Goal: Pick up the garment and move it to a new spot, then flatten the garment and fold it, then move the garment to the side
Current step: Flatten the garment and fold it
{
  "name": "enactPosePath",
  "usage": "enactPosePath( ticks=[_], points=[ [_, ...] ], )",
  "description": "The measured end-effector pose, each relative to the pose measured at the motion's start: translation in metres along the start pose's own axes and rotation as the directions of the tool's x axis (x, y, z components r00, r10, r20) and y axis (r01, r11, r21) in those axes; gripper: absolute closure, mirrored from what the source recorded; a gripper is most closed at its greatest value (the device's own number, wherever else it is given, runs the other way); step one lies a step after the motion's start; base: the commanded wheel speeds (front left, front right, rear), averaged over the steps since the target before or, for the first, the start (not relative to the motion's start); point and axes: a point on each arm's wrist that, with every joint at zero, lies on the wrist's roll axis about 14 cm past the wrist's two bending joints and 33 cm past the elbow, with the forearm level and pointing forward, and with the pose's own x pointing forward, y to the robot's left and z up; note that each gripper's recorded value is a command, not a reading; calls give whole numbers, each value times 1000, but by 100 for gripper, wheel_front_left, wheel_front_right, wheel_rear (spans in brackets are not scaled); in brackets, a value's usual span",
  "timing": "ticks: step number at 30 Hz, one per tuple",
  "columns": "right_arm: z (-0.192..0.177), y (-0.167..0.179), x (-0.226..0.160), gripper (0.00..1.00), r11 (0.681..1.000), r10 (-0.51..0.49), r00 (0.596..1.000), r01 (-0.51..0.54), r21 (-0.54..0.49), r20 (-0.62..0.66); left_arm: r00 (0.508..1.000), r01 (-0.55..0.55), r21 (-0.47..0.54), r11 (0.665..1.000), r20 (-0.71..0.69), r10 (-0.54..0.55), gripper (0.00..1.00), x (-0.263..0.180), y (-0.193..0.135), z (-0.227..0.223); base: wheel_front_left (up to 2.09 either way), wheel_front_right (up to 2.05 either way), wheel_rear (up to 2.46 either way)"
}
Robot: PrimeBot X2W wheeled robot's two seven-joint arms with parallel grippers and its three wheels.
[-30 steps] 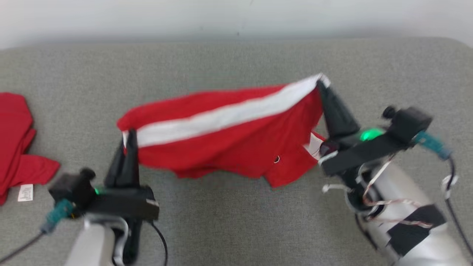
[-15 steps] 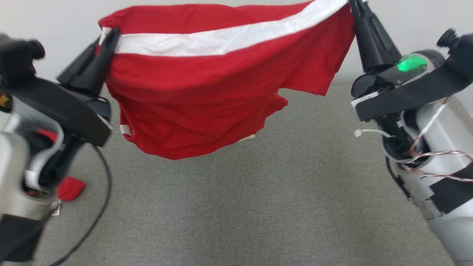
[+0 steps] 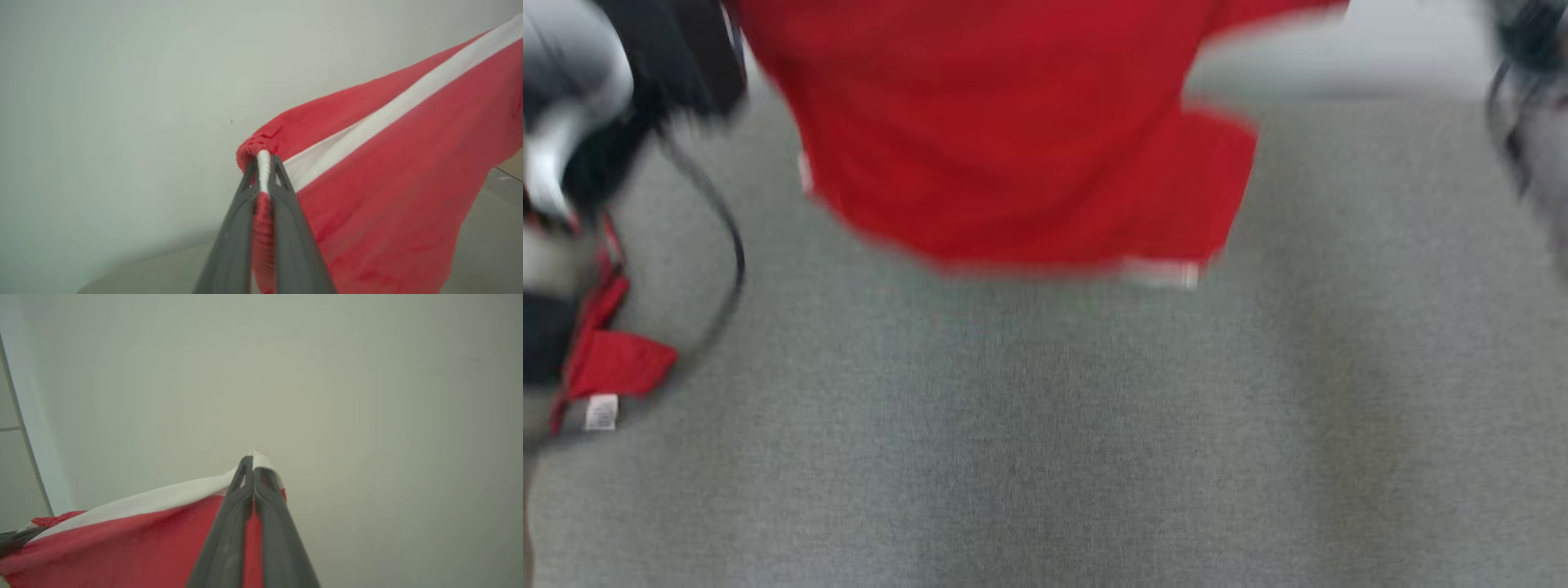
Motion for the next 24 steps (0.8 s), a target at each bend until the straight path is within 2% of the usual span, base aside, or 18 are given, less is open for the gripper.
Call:
enactPosePath(
  ticks=[1,2,4,6,8,10,12,14,16,19,21,24],
  points=[
    [15,-13,12,100,999,-34,998,34,-15,54,997,-16,12,1000,77,15,100,12,5,21,0,0,0],
    [28,-23,22,100,995,-54,993,62,-73,109,987,-28,62,998,158,18,100,23,7,44,0,0,0],
    [55,-51,37,100,987,-119,958,142,-74,260,936,-53,114,992,351,10,100,41,9,89,0,0,0],
    [50,-70,50,100,971,-144,939,195,-138,312,877,-27,101,995,480,-25,100,61,3,111,0,0,0],
    [24,-84,61,100,956,-151,943,216,-201,295,858,0,99,995,512,-51,100,88,0,99,0,0,0],
    [-24,-96,68,100,957,-167,959,213,-198,228,887,27,68,997,459,-56,100,120,3,51,0,0,0],
    [-83,-97,69,100,963,-152,980,175,-207,126,927,46,-19,999,373,-36,100,145,10,-10,0,0,0],
    [-150,-97,56,100,973,-140,990,137,-188,1,954,64,-134,989,299,-22,100,159,12,-75,0,0,0],
    [-217,-93,29,100,981,-115,983,90,-171,-141,981,82,-224,971,192,-39,100,162,-1,-151,0,0,0],
    [-288,-94,-24,100,991,-102,945,68,-117,-310,996,83,-366,927,16,-83,100,146,-30,-253,0,0,0],
    [-325,-95,-69,100,993,-113,899,92,-70,-423,990,61,-441,896,-89,-111,100,123,-49,-308,0,0,0],
    [-358,-91,-132,100,990,-126,826,139,-20,-550,986,46,-508,860,-116,-121,100,103,-60,-324,0,0,0]
  ],
)
